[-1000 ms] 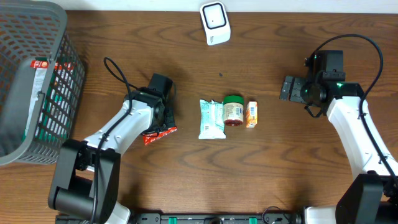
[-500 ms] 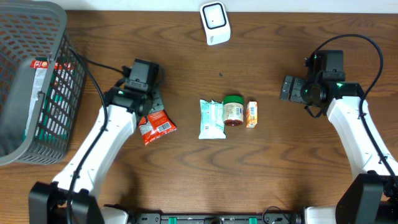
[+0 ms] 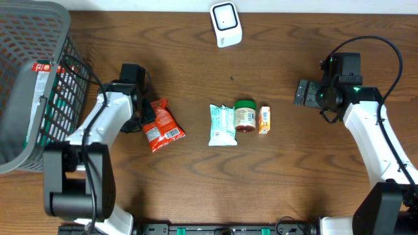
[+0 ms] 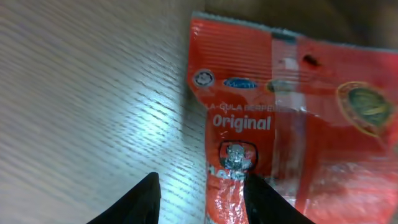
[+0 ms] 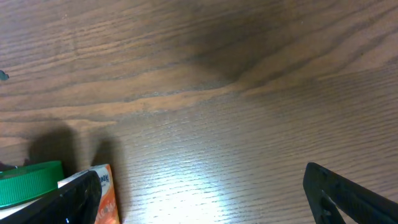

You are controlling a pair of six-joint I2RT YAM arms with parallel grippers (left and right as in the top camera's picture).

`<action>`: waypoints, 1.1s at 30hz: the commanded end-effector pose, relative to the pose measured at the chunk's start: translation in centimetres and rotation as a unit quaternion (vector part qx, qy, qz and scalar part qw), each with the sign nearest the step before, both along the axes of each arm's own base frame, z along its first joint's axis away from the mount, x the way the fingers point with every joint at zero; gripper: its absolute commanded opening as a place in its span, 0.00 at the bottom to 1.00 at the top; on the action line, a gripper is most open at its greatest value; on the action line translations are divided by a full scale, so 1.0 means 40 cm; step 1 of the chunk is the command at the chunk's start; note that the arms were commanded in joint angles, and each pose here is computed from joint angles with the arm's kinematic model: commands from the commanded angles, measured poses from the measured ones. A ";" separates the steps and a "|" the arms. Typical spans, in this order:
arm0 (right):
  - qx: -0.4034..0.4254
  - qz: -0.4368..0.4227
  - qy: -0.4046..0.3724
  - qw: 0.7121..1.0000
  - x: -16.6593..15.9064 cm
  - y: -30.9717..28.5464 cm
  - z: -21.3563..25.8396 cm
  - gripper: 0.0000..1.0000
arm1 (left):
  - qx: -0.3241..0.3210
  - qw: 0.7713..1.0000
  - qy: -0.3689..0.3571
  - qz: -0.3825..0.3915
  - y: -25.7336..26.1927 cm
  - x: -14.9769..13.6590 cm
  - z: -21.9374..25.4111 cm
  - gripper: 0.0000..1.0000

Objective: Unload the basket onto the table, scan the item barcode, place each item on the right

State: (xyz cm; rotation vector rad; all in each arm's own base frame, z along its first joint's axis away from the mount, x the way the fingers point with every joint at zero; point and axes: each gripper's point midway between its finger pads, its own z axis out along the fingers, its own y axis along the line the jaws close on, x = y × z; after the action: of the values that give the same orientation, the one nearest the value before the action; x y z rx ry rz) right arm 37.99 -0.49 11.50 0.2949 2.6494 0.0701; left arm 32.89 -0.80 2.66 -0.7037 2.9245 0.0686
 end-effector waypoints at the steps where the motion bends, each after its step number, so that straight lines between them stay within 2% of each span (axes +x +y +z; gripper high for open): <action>1: -0.005 -0.001 -0.013 1.000 0.007 -0.007 0.024 0.99 | -0.035 0.999 0.013 -0.032 -0.031 -0.009 -0.024 0.44; 5: -0.006 -0.001 -0.013 1.000 0.007 -0.007 0.024 0.99 | -0.080 0.995 0.002 -0.053 -0.078 0.003 -0.020 0.44; 17: -0.006 -0.001 -0.013 1.000 0.007 -0.007 0.024 0.99 | -0.082 0.992 -0.013 -0.090 -0.151 0.005 -0.038 0.44; 24: -0.006 -0.001 -0.013 1.000 0.007 -0.007 0.024 0.99 | -0.087 0.990 -0.055 -0.096 -0.163 0.049 0.015 0.44; 26: -0.005 -0.001 -0.013 1.000 0.007 -0.007 0.024 0.99 | -0.078 0.990 -0.068 -0.095 -0.156 0.057 0.035 0.44; 33: -0.006 -0.001 -0.013 1.000 0.007 -0.007 0.024 0.99 | 0.009 0.994 -0.069 -0.086 -0.080 0.057 0.029 0.45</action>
State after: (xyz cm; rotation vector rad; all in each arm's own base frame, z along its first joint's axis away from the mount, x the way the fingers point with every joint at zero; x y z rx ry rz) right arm 37.99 -0.49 11.50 0.2949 2.6494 0.0701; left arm 34.67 -5.80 3.10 -0.4468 2.8809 -0.1218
